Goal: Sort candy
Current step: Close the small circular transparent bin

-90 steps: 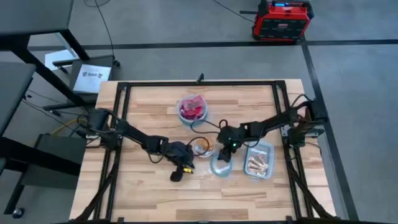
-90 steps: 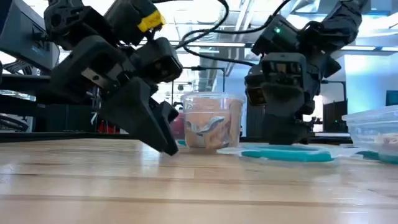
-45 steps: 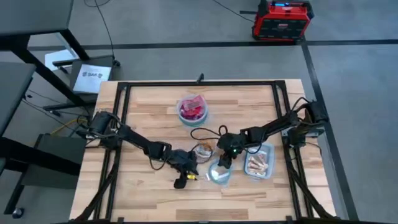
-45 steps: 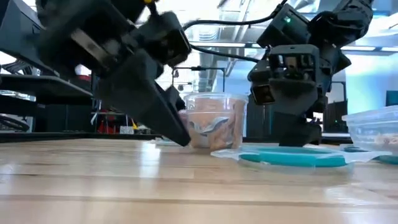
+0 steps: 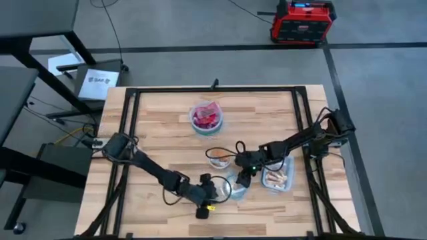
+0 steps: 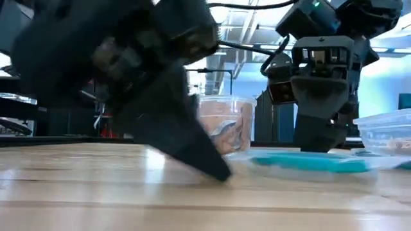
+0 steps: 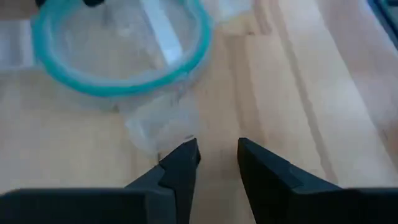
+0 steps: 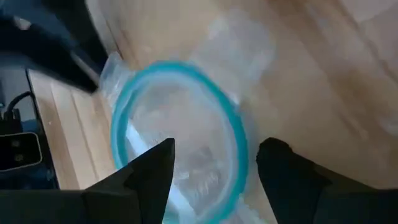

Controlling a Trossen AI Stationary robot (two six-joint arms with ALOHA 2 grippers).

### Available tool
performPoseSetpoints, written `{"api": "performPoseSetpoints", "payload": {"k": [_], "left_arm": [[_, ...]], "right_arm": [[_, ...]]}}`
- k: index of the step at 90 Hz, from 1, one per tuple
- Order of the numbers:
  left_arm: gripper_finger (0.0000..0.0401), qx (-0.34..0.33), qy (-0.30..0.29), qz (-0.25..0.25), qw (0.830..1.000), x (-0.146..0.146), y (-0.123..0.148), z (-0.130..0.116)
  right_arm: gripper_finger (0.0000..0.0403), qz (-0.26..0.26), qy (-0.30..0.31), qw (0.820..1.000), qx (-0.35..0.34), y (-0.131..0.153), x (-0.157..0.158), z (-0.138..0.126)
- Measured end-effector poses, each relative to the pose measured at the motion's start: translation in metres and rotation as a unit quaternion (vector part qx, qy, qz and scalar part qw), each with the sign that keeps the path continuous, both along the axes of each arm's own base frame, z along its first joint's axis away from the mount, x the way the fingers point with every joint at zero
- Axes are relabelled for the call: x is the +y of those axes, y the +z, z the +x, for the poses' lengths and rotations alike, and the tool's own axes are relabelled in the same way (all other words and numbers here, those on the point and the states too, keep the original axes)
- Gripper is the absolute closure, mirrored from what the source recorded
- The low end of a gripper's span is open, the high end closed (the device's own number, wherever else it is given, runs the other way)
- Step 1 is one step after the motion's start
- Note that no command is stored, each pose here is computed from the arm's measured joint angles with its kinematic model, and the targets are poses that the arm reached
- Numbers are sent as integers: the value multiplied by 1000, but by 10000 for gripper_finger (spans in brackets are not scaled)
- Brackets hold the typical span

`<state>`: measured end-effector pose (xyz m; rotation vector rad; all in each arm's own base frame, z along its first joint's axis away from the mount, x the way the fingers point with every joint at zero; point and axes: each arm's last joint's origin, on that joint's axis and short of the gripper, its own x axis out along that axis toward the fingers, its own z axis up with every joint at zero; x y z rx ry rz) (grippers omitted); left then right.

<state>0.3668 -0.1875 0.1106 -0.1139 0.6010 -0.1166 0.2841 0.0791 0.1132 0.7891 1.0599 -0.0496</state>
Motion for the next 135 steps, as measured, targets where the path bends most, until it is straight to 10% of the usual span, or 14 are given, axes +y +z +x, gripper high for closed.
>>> {"api": "performPoseSetpoints", "payload": {"k": [79,108,135], "left_arm": [[294,21,26,21,999,8,-13,13],[294,30,9,27,999,8,-13,12],[294,133,-85,110,981,3,23,-23]], "right_arm": [[200,25,82,990,-112,12,37,4],[381,20,106,988,-107,14,37,2],[393,56,105,986,-118,46,28,5]]}}
